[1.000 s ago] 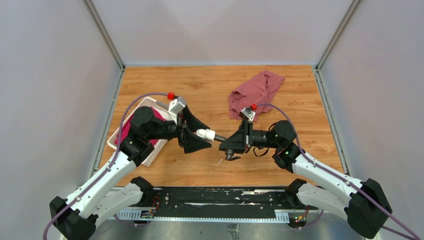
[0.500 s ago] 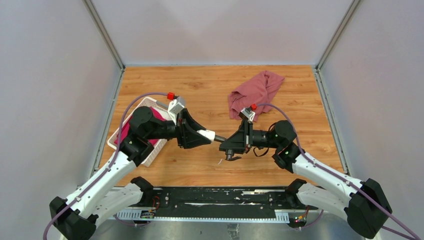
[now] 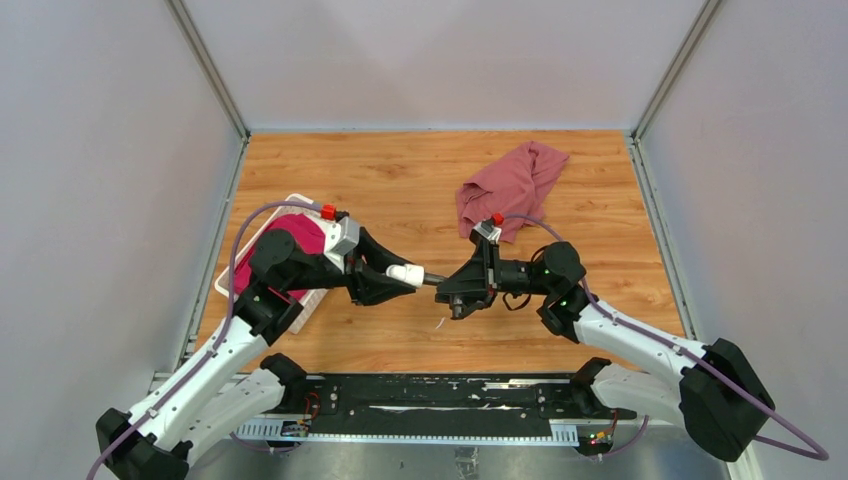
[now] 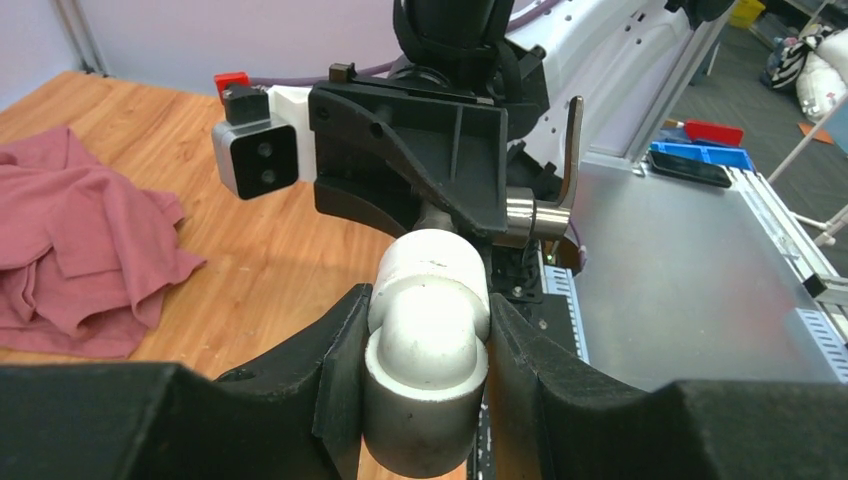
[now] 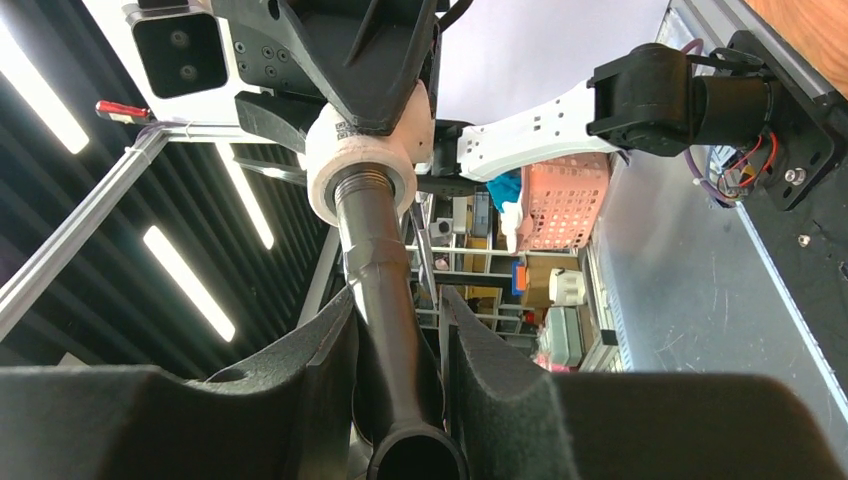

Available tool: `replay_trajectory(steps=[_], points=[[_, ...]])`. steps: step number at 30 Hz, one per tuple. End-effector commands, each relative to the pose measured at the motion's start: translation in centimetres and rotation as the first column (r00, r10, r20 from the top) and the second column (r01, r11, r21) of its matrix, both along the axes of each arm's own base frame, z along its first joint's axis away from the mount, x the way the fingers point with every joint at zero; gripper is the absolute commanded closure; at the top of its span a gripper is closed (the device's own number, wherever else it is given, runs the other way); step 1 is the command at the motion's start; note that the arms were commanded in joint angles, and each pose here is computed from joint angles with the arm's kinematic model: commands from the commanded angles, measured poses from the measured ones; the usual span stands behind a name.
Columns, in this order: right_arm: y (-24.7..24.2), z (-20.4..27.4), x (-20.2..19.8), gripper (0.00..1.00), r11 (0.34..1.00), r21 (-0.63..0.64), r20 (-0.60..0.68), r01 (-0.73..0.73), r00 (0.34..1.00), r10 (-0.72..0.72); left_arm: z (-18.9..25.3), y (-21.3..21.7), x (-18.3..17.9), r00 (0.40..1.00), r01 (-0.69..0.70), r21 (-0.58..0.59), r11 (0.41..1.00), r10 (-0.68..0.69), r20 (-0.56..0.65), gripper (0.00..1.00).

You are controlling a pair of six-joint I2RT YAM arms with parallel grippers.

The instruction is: Install the water faucets

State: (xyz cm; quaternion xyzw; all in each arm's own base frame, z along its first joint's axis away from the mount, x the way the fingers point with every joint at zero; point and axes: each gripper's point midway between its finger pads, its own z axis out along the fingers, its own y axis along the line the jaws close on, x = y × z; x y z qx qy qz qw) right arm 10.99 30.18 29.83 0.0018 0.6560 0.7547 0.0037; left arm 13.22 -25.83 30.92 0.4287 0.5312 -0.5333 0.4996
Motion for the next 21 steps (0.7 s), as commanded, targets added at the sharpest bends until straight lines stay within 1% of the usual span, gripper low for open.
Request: replay_trajectory(steps=[1,2,4,5,6,7,8,12,18,21], points=[[-0.8,2.4,-0.2,0.81,0.996,0.086,0.059,0.013,0.998,-0.019,-0.4,-0.2,-0.2,0.999,0.028,-0.011,1.000,-0.028,0.016,1.00],[-0.8,2.2,-0.2,0.63,0.996,0.088,0.056,0.018,0.998,-0.023,-0.3,-0.2,-0.2,1.000,0.028,-0.019,0.999,-0.028,0.005,1.00],[-0.9,2.0,-0.2,0.39,0.996,0.089,0.054,0.024,0.998,-0.029,0.0,-0.2,-0.2,1.000,0.021,-0.038,0.999,-0.021,0.001,1.00],[-0.9,1.9,-0.2,0.21,0.996,0.088,0.053,0.027,0.998,-0.031,0.1,-0.3,-0.1,1.000,0.017,-0.046,0.999,-0.017,-0.005,1.00],[-0.9,1.9,-0.2,0.12,0.996,0.089,0.053,0.028,0.998,-0.033,0.3,-0.3,0.0,1.000,0.013,-0.055,0.998,-0.014,-0.013,1.00],[-1.0,1.9,-0.2,0.07,0.996,0.088,0.053,0.030,0.998,-0.035,0.3,-0.4,0.1,1.000,0.011,-0.060,0.998,-0.012,-0.024,1.00],[-1.0,1.9,-0.3,0.04,0.996,0.088,0.056,0.030,0.998,-0.035,0.4,-0.5,0.1,0.999,0.014,-0.065,0.998,-0.016,-0.032,1.00],[-1.1,1.4,-0.5,0.01,0.998,0.062,0.059,0.034,0.998,-0.038,0.6,-0.7,0.4,0.997,0.014,-0.075,0.997,-0.020,-0.072,1.00],[-1.8,-0.5,-0.7,0.01,0.998,0.005,0.074,0.069,0.995,-0.069,1.5,0.0,1.6,0.989,-0.029,-0.104,0.994,0.014,-0.145,1.00],[-2.4,-1.3,-0.9,0.01,0.995,-0.028,0.100,0.097,0.991,-0.094,1.6,0.1,1.9,0.984,-0.021,-0.103,0.995,0.002,-0.177,1.00]])
